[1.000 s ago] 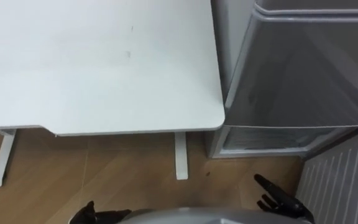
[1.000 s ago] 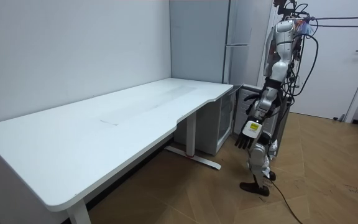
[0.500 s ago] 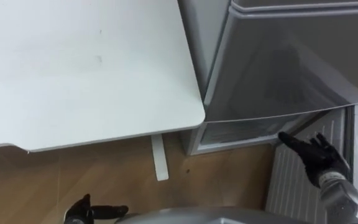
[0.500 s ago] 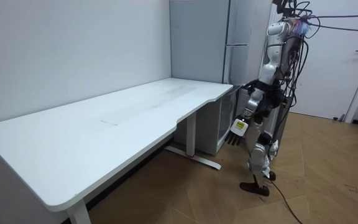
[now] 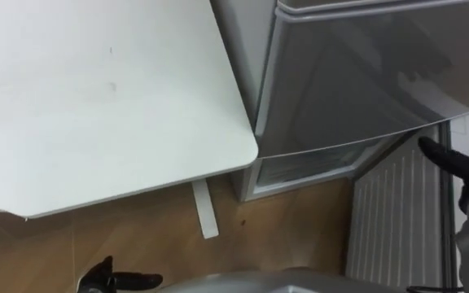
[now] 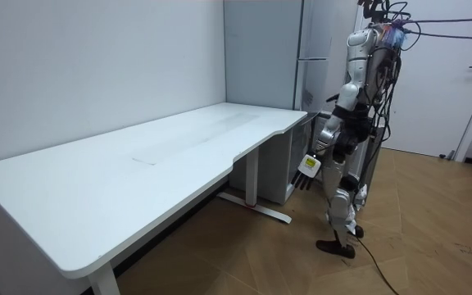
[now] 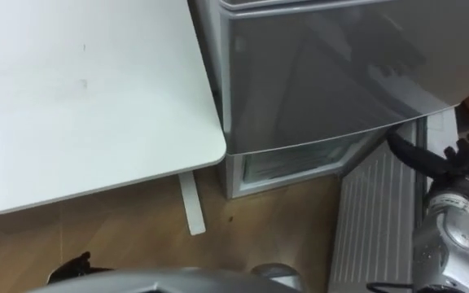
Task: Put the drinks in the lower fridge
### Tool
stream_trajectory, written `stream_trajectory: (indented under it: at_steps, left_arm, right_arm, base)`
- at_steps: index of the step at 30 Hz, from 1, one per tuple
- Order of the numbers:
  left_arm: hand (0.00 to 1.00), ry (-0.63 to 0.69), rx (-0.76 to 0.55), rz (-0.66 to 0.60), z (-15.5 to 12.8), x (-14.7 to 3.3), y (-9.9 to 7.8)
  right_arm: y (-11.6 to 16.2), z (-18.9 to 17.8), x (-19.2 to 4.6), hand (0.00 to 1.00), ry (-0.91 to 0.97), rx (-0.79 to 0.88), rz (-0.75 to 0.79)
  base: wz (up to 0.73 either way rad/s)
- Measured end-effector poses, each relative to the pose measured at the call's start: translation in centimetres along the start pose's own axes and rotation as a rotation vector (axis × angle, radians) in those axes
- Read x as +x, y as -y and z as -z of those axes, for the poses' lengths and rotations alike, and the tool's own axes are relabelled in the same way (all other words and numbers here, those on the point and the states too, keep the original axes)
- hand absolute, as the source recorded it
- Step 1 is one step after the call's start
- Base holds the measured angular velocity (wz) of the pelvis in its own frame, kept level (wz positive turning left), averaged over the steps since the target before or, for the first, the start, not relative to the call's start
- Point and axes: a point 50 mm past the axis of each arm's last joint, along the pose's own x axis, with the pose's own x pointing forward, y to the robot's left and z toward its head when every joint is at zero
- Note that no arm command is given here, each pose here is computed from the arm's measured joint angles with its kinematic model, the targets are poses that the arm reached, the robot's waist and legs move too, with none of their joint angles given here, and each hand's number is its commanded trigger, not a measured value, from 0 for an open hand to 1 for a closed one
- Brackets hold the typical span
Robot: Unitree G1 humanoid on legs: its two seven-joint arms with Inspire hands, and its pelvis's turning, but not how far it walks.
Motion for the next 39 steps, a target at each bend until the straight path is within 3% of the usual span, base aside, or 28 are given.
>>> stream_trajectory:
  at_steps: [20,39]
  left_arm:
    - [0.0,-0.03,0.016,-0.01,0.7,-0.3,-0.7]
    - [0.0,-0.019,0.111,0.032,-0.5,-0.1,-0.4]
  right_arm:
    - [5.0,3.6,-1.2,0.0,-0.161,-0.044,0.227]
    - [7.5,7.3,-3.0,0.0,-0.323,-0.072,0.297]
  base:
    - [0.0]
    - [-0.06]
